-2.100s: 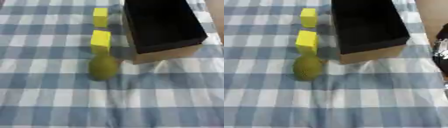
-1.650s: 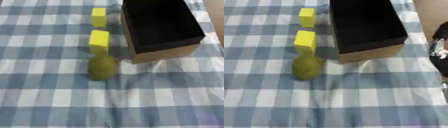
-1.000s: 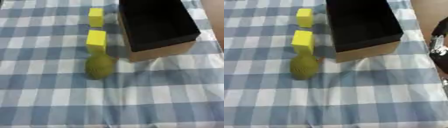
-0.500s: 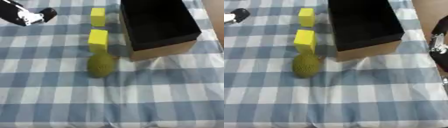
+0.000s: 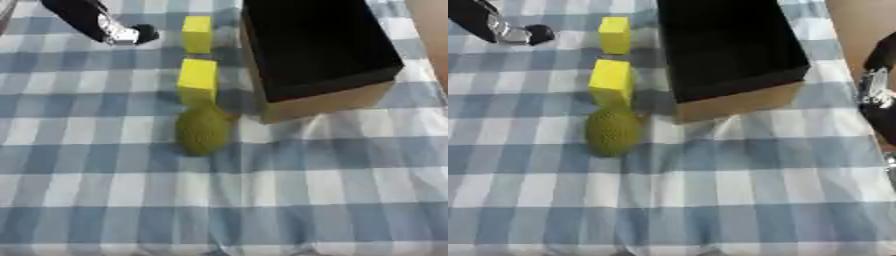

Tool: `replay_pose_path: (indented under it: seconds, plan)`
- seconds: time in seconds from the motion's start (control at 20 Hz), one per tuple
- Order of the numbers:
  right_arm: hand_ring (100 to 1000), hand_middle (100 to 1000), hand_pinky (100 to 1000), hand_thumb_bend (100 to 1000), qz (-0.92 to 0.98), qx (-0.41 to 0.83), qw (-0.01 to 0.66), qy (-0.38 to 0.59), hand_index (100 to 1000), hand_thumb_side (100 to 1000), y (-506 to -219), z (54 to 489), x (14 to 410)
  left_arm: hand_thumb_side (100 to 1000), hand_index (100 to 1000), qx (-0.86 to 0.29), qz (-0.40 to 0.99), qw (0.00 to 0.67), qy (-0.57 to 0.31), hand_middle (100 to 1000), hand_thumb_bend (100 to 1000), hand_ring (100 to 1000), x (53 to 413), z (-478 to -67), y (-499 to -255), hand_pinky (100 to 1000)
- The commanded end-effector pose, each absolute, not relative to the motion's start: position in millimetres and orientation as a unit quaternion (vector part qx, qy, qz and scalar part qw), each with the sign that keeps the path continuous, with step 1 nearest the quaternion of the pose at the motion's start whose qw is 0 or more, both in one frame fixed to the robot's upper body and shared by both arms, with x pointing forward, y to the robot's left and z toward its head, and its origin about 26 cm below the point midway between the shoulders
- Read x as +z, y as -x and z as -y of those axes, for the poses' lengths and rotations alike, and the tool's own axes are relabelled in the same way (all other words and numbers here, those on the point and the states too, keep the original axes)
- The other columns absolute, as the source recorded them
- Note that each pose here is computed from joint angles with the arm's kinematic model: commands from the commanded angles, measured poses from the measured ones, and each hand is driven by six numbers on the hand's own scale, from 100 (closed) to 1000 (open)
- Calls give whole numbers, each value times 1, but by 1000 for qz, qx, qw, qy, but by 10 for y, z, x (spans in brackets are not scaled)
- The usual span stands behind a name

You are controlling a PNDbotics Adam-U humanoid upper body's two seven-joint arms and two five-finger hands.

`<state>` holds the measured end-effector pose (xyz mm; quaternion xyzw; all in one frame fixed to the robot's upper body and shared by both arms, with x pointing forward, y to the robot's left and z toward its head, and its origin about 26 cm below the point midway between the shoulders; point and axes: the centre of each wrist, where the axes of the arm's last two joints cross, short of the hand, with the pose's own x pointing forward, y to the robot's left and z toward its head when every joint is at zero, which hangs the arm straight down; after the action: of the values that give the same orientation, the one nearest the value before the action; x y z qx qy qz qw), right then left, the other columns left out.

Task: Pick up objects on the table and place them in the box.

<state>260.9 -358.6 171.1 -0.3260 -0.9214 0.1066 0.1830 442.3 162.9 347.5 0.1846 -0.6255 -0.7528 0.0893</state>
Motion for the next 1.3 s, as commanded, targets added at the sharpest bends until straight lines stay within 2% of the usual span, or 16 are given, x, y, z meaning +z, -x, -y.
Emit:
replay_pose_path:
  seconds: [0.05,0.2,0.5,0.95,1.3]
  plan:
    - [989,445,892,100,923,112,173,324,872,470,-2609,3595,1789,544,916,-773,598,83,-194,806,441,871,3567,-1623,-4517,909]
    - [990,445,892,100,923,112,174,324,872,470,-2607,3597,1788,575,917,-790,579,79,-186,817,556,888,3569,-1604,-4604,934]
    - [990,447,892,100,923,111,177,324,872,471,-2604,3604,1789,619,914,-826,532,56,-177,824,650,888,3593,-1612,-4684,950]
    - [988,448,892,100,923,107,177,324,869,470,-2606,3610,1805,649,912,-861,482,33,-155,817,665,893,3518,-1580,-4797,953]
    - [986,451,892,100,924,103,177,324,869,470,-2607,3616,1816,651,913,-867,477,16,-142,813,626,887,3461,-1469,-4778,946]
